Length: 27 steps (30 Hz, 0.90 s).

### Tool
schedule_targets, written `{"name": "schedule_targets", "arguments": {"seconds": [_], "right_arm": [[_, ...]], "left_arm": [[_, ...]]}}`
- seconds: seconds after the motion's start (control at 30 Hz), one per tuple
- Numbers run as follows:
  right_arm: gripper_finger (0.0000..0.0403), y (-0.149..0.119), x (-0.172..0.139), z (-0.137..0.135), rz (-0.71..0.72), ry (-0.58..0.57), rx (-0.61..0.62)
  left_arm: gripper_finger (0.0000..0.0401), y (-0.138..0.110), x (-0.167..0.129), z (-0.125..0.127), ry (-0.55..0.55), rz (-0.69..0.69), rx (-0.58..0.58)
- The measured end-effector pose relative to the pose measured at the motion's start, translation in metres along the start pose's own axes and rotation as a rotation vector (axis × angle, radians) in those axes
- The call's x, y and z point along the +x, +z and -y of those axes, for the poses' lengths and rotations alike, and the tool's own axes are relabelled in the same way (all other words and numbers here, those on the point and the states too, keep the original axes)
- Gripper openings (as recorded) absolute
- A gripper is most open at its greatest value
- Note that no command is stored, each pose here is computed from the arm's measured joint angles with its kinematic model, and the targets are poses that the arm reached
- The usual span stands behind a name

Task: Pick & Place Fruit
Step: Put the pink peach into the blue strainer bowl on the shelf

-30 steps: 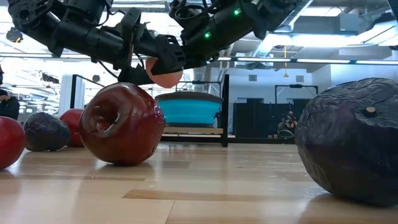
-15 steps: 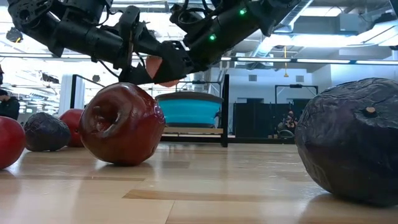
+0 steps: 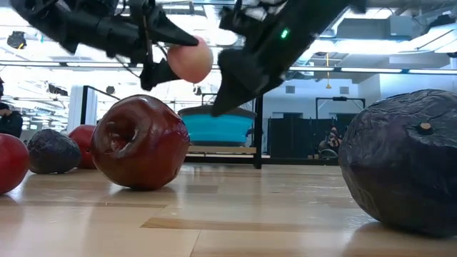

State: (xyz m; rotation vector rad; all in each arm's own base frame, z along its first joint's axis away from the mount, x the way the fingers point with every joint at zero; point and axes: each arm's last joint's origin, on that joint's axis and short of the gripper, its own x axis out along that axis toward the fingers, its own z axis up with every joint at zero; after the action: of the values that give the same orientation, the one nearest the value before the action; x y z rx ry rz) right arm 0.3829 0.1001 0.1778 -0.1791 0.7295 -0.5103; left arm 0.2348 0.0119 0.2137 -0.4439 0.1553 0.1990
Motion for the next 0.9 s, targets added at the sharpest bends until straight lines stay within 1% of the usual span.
{"name": "schedule_targets", "arguments": {"seconds": [0.17, 0.27, 0.33, 0.43, 0.53, 0.67, 0.77, 0.9], "right_arm": [[0.0383, -0.006, -0.017, -0.016, 0.026, -0.011, 0.06], [0.0383, -0.008, -0.022, -0.02, 0.047, -0.03, 0.115], [0.0383, -0.008, -0.024, -0.022, 0.057, -0.037, 0.139], [0.0383, -0.008, -0.024, -0.022, 0.061, -0.038, 0.167], [0.0383, -0.006, -0.024, -0.022, 0.072, -0.038, 0.182], [0.0383, -0.005, -0.023, -0.022, 0.081, -0.035, 0.191], [0.0383, -0.005, -0.023, -0.022, 0.081, -0.034, 0.19], [0.0383, -0.005, -0.023, -0.021, 0.081, -0.036, 0.195]], "left_arm": [[0.0333, 0.052, 0.013, -0.003, 0.159, -0.117, 0.135], [0.0334, 0.083, 0.025, -0.016, 0.251, -0.144, 0.193], [0.0334, 0.098, 0.037, -0.029, 0.262, -0.148, 0.206], [0.0334, 0.111, 0.055, -0.052, 0.254, -0.174, 0.169], [0.0335, 0.114, 0.072, -0.077, 0.289, -0.206, 0.141], [0.0335, 0.105, 0.086, -0.107, 0.355, -0.261, 0.109], [0.0335, 0.094, 0.094, -0.123, 0.388, -0.303, 0.087], [0.0335, 0.086, 0.101, -0.136, 0.41, -0.321, 0.074]]}}
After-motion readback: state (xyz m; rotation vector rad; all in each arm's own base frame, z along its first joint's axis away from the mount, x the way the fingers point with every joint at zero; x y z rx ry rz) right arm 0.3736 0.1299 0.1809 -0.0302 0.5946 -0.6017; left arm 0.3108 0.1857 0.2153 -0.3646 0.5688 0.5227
